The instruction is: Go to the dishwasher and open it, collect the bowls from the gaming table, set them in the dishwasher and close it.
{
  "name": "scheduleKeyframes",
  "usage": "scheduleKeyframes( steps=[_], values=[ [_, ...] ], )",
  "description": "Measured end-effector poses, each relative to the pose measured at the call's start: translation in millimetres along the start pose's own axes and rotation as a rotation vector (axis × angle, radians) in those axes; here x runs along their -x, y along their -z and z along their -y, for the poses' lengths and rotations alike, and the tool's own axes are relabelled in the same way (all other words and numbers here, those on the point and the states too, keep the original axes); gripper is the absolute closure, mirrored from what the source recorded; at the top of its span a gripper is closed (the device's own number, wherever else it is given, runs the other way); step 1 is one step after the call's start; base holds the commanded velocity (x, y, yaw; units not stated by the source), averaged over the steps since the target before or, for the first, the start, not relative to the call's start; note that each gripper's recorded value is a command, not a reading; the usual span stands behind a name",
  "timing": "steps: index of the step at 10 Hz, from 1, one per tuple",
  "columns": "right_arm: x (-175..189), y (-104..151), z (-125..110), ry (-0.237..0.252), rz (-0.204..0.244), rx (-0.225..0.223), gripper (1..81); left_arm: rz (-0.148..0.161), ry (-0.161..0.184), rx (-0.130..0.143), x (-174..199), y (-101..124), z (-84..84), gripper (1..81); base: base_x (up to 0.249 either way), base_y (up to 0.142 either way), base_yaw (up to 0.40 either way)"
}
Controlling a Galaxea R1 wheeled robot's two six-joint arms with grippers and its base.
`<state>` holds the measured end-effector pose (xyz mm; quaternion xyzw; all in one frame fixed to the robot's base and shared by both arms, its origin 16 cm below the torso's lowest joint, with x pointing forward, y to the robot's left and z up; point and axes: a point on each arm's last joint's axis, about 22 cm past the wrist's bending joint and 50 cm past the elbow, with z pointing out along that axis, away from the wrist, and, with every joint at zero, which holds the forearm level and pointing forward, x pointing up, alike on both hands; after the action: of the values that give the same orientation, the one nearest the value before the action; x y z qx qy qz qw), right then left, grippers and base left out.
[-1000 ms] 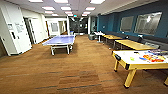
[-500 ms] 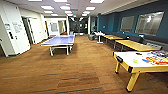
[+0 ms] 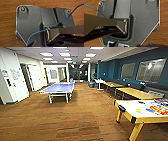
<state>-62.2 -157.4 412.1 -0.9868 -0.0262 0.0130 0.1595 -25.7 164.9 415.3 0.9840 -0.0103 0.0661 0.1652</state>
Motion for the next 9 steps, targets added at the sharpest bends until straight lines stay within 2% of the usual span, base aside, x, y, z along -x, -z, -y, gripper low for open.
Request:
scheduleKeyframes(
  steps=[5, 8, 9],
  values=[
    [-0.2, -0.1, 0.5, 0.000, 0.000, -0.001, 1.0, -0.001, 0.000, -0.001, -0.9, 0.1, 0.7, 1.0, 0.195, 0.000, 0.000],
    [-15.1, 0.5, 1.7, 0.005, -0.019, -0.003, 1.0, -0.023, -0.006, 0.001, -18.0, -1.2, -0.3, 1.0, 0.066, 0.000, 0.000],
    [-8.2, 0.0, 2.3, 0.003, -0.010, -0.003, 1.0, -0.011, -0.003, 0.000, -10.6, -0.7, 0.1, 1.0, 0.000, 0.000, 0.000]
  ],
)
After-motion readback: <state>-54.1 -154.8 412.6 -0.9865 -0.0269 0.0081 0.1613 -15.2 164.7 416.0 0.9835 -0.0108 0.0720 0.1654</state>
